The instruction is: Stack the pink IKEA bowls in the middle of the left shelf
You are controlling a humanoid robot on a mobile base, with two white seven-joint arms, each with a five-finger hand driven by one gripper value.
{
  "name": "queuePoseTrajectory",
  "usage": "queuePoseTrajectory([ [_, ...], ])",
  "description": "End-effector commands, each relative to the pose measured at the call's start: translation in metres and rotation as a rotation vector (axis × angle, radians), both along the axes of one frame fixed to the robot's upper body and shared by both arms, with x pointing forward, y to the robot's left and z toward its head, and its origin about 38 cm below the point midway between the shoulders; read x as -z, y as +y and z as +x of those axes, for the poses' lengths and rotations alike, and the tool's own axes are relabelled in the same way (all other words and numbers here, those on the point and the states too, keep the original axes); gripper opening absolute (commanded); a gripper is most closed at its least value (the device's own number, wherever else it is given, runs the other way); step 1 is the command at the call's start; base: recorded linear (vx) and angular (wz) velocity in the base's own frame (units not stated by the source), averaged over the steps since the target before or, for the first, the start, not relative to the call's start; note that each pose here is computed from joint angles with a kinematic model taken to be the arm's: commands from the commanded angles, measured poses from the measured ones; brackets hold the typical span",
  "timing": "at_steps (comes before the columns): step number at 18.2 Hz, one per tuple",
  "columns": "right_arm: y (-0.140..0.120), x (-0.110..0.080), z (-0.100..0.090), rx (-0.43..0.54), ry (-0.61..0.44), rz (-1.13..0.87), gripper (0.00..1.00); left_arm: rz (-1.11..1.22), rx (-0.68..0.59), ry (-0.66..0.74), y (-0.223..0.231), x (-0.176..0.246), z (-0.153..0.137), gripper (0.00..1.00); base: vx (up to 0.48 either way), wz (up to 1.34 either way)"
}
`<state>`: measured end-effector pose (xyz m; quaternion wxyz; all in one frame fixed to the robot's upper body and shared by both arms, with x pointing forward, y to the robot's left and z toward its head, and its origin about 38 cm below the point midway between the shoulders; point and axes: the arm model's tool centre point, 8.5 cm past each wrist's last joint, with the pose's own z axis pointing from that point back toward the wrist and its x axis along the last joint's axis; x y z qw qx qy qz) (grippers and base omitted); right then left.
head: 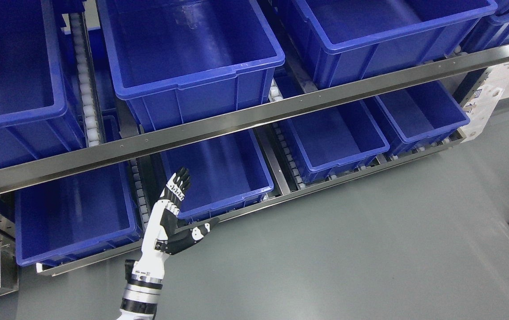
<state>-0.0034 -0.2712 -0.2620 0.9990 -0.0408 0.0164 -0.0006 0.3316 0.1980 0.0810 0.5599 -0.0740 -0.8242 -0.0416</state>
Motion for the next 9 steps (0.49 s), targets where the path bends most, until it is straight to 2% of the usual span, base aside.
queuePoseTrajectory([
  [1,-0.0113,-0.0006,-0.0074,0.010,-0.003,-0.017,1.00,0.027,-0.150,0.011,0.0591,0.0002,-0.0009,1.00,0.000,0.00],
  [9,-0.0113,-0.0006,-0.0074,0.010,-0.003,-0.017,1.00,0.029,-0.173,0.005,0.0672,-0.0010,-0.0019,1.00,0.000,0.00],
])
